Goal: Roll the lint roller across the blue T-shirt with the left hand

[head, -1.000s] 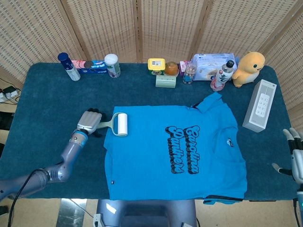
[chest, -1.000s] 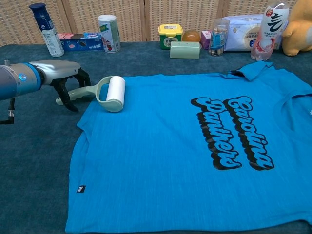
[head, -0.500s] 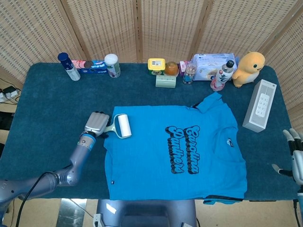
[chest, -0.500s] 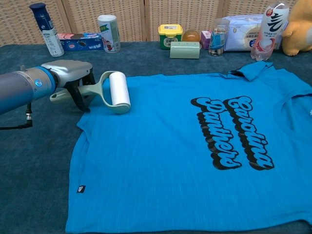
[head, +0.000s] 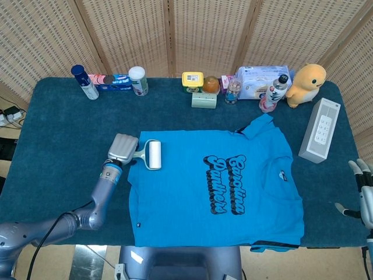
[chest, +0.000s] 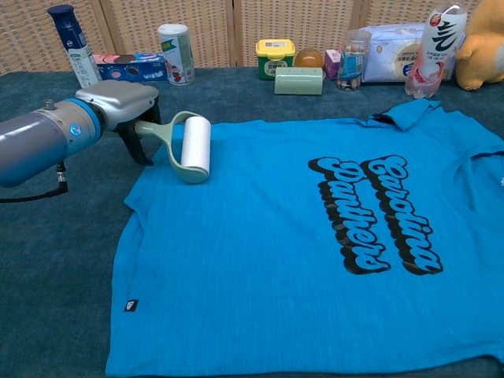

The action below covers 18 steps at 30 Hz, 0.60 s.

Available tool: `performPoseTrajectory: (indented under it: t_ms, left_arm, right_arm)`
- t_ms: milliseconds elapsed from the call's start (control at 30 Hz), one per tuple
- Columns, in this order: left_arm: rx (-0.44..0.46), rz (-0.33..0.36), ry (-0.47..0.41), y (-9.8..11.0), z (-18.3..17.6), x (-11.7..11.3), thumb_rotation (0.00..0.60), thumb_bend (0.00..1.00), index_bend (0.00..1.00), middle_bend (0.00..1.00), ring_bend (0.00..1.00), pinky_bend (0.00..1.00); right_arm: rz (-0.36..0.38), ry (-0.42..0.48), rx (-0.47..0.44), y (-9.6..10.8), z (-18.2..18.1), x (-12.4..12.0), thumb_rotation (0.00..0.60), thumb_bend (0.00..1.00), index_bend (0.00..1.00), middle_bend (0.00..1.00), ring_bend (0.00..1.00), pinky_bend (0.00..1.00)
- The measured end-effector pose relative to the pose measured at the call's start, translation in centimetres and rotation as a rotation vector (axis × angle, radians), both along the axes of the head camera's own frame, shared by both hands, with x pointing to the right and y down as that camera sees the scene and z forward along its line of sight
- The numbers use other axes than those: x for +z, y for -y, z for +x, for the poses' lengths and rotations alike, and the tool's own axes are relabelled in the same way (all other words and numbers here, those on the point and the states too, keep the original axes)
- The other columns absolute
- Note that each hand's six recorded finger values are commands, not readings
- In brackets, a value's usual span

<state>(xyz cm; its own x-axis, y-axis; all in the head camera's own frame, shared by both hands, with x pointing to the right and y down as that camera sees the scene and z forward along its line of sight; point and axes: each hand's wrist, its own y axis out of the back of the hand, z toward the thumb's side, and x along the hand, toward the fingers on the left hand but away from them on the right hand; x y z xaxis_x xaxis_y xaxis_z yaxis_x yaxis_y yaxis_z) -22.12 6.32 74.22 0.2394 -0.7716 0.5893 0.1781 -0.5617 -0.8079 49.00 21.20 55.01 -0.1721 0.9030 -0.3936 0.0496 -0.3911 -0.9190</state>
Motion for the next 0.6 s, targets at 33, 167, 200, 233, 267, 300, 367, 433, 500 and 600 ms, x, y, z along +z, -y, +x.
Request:
performPoseTrajectory:
  t_ms: [33, 167, 200, 233, 267, 300, 367, 433, 500, 600]
  left_arm:
    - [0.013, 0.006, 0.005, 0.1, 0.14, -0.09, 0.6, 0.42, 0.96, 0.82, 0.81, 0.97]
    - [0.037, 0.028, 0.0, 0.44, 0.51, -0.38, 0.6, 0.68, 0.99, 0.84, 0.83, 1.0]
    - [0.035, 0.03, -0.007, 0.51, 0.54, -0.43, 0.6, 0.72, 0.99, 0.84, 0.83, 1.0]
    - [0.03, 0.031, -0.019, 0.61, 0.56, -0.48, 0.6, 0.75, 1.0, 0.84, 0.83, 1.0]
    - [0.027, 0.033, -0.027, 0.69, 0.56, -0.52, 0.6, 0.77, 1.0, 0.84, 0.83, 1.0]
    - [0.024, 0.033, -0.033, 0.77, 0.55, -0.55, 0.6, 0.8, 1.0, 0.84, 0.83, 1.0]
    - [0.016, 0.028, -0.041, 0.87, 0.46, -0.56, 0.6, 0.83, 1.0, 0.84, 0.83, 1.0]
    - [0.002, 0.017, -0.05, 0.89, 0.33, -0.57, 0.6, 0.85, 1.0, 0.84, 0.83, 1.0]
    - [-0.011, 0.005, -0.056, 0.88, 0.19, -0.55, 0.6, 0.86, 1.0, 0.84, 0.83, 1.0]
    - [-0.023, -0.019, -0.059, 0.87, -0.07, -0.58, 0.6, 0.86, 1.0, 0.84, 0.83, 1.0]
  right_arm:
    - [0.0, -0.001, 0.0, -0.01, 0.02, -0.01, 0.6, 0.0, 0.03, 0.0, 0.0, 0.0]
    - [-0.005, 0.0, 0.003, -0.07, 0.08, -0.04, 0.6, 0.0, 0.03, 0.0, 0.0, 0.0]
    - [-0.005, 0.0, 0.004, -0.07, 0.09, -0.06, 0.6, 0.0, 0.03, 0.0, 0.0, 0.0]
    - [-0.005, 0.0, 0.005, -0.06, 0.09, -0.08, 0.6, 0.0, 0.03, 0.0, 0.0, 0.0]
    - [-0.005, 0.001, 0.005, -0.05, 0.07, -0.08, 0.6, 0.0, 0.04, 0.0, 0.0, 0.0]
    - [-0.005, 0.001, 0.005, -0.05, 0.05, -0.07, 0.6, 0.0, 0.04, 0.0, 0.0, 0.0]
    - [-0.007, 0.003, 0.004, -0.06, 0.02, -0.06, 0.6, 0.0, 0.03, 0.0, 0.0, 0.0]
    - [-0.008, 0.005, 0.002, -0.07, -0.02, -0.06, 0.6, 0.0, 0.03, 0.0, 0.0, 0.0]
    - [-0.009, 0.008, 0.002, -0.08, -0.07, -0.05, 0.6, 0.0, 0.03, 0.0, 0.0, 0.0]
    - [-0.008, 0.01, 0.003, -0.13, -0.04, -0.14, 0.6, 0.0, 0.03, 0.0, 0.0, 0.0]
